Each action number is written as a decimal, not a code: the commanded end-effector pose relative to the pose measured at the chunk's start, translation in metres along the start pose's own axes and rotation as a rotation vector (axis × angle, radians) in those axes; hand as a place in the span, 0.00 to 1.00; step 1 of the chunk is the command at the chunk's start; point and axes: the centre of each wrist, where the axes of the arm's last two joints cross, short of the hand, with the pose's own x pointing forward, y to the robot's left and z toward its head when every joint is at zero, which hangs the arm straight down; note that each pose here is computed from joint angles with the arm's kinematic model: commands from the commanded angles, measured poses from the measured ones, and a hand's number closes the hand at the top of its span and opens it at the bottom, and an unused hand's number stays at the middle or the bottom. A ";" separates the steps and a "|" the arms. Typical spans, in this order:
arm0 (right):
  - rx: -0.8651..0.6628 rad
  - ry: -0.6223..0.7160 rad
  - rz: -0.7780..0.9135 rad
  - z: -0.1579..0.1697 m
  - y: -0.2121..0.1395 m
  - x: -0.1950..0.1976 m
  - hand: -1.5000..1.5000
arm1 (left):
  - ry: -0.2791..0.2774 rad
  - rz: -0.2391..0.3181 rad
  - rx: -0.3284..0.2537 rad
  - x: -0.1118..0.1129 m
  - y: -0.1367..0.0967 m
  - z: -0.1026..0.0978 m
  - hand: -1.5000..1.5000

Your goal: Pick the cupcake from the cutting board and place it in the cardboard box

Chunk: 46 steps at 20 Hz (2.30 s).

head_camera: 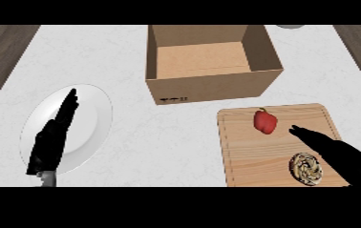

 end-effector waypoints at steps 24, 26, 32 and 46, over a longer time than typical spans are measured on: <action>-0.264 -0.064 0.143 -0.030 0.015 -0.013 1.00 | 0.002 0.001 0.000 0.012 -0.004 -0.003 0.50; -0.284 -0.174 0.232 -0.063 -0.054 -0.006 1.00 | -0.030 0.012 -0.051 0.017 -0.014 -0.012 0.50; -0.328 -0.355 0.381 -0.064 -0.142 -0.002 1.00 | -0.114 0.002 -0.142 0.033 -0.029 -0.020 0.50; -0.404 -0.900 0.007 -0.083 -0.224 -0.011 1.00 | -0.100 0.010 -0.138 0.033 -0.033 -0.029 0.50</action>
